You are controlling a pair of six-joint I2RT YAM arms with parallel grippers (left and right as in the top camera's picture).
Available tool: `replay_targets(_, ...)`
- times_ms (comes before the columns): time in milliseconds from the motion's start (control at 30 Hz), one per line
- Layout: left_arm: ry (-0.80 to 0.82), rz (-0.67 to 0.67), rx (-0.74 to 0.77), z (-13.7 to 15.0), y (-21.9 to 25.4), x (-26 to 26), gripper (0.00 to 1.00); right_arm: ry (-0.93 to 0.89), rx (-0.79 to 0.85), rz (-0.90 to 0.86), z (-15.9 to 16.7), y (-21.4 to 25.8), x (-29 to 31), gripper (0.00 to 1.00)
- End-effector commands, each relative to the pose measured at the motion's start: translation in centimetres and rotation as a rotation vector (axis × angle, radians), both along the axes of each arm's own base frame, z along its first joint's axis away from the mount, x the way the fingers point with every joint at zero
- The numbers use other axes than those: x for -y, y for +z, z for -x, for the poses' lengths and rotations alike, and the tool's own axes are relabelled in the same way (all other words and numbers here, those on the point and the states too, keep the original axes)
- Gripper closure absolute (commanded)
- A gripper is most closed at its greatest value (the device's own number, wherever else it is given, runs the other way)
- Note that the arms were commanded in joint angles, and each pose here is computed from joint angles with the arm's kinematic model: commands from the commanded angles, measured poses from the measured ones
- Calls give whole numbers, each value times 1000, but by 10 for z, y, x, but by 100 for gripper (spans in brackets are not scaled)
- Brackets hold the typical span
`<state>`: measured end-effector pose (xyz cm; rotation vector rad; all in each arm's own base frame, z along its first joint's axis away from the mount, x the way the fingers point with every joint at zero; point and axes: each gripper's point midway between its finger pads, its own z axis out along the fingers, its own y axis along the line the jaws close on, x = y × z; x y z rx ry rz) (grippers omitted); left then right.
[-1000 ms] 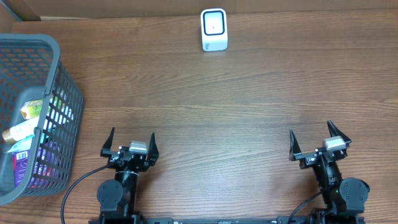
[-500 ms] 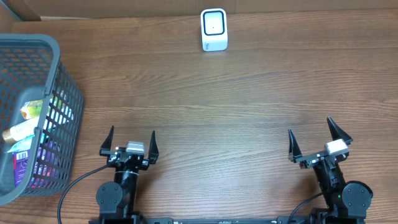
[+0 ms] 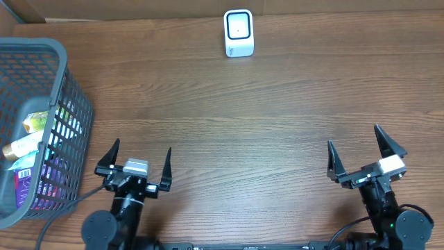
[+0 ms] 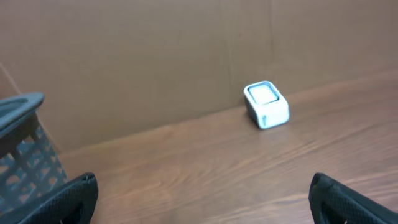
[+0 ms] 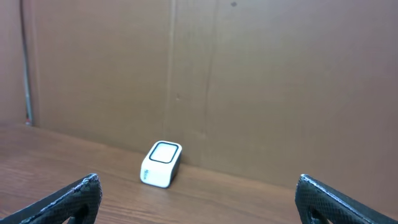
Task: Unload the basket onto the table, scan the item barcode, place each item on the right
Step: 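Raise both arms and move the left gripper over the basket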
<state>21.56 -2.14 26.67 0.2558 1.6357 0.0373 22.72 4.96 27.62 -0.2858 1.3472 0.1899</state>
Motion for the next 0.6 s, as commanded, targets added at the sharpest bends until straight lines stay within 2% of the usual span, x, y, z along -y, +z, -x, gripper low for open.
replay_targets(0,-42,26,-19,5,31,8,0,61,-2,2,0,22,-10,0)
replay_targets(267,-150,72,-169,-2,83,27,0,213,-59,26,-15,63,-32,0)
replay_targets(467,-219,136,-338,-14,106,40,0,262,-187,12,-37,82,-38,0)
replay_targets(567,-227,71,-359,-31,118,39,0,258,-262,-2,-48,88,-37,0)
